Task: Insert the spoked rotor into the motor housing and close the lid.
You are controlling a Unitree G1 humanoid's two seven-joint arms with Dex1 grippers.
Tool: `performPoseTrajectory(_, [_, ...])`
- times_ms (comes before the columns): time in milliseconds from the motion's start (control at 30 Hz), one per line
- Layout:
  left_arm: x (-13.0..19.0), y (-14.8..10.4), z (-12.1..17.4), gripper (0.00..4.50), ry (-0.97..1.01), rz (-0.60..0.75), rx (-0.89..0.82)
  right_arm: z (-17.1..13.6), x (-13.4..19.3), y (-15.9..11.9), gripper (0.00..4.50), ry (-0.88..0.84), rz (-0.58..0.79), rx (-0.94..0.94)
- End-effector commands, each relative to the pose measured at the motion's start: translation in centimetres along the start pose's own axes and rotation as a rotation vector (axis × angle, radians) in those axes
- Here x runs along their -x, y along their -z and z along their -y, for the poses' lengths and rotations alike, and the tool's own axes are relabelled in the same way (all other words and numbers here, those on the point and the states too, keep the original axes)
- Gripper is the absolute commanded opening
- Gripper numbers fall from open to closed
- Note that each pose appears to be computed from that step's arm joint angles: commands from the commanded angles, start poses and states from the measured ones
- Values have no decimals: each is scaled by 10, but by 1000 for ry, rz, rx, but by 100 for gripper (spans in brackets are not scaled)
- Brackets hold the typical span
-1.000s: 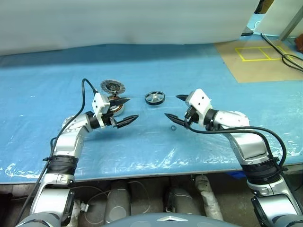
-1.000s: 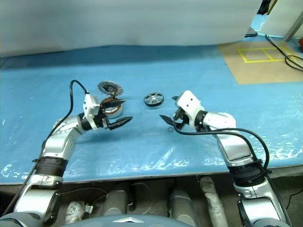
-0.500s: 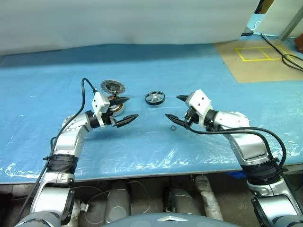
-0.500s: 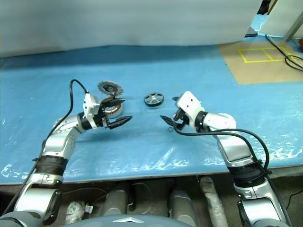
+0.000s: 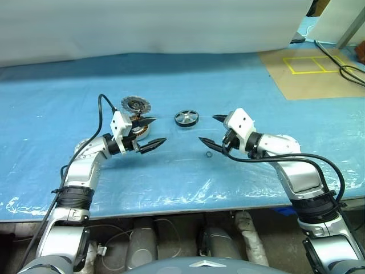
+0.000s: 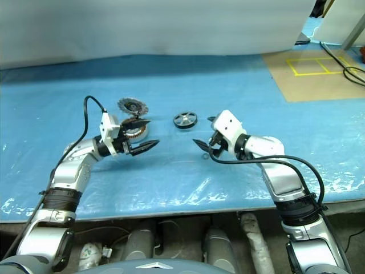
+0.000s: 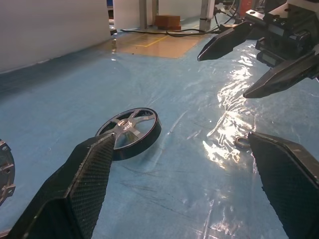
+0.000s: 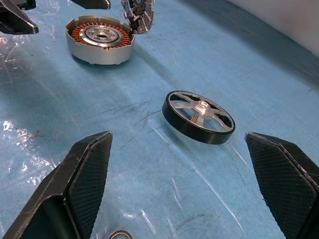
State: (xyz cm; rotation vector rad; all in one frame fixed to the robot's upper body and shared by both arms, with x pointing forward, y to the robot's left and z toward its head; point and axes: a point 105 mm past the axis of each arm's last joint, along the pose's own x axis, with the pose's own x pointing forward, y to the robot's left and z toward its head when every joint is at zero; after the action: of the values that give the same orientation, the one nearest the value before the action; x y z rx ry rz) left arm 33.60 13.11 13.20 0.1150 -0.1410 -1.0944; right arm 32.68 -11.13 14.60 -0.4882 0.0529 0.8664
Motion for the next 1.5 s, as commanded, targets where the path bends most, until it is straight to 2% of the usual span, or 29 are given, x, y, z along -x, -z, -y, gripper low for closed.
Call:
performPoseTrajectory(33, [-1,-13,-4,450,-2,16,-43,4,1,-11,446,11,32,45])
performPoseTrajectory(200, [-18,-32,-7,450,-22,58,-21,3,1,-9,446,13,25,49])
performPoseTrajectory(367, [-27,-27,-15,450,-26,-79,-127,2,0,-7,446,13,20,54])
performPoseTrajectory(500, [-16,-25,-16,450,102,-238,-191,1,-1,-6,446,11,16,58])
performPoseTrajectory(733, [-2,-48,-30,450,185,-282,-186,0,-2,-5,446,22,16,53])
performPoseTrajectory(867, [18,-33,-39,450,235,-477,-245,-3,-2,-3,446,26,14,47])
performPoseTrajectory(1033, [25,-18,-54,450,197,-634,-291,-1,-2,-2,446,32,11,49])
performPoseTrajectory(1133, [21,-12,-58,450,180,-667,-312,0,-3,-4,446,44,19,51])
performPoseTrajectory(1333, [29,5,-73,450,138,-830,-381,0,-3,-3,446,47,15,55])
performPoseTrajectory(1500, [19,17,-71,450,164,-843,-356,2,-3,-2,446,60,12,61])
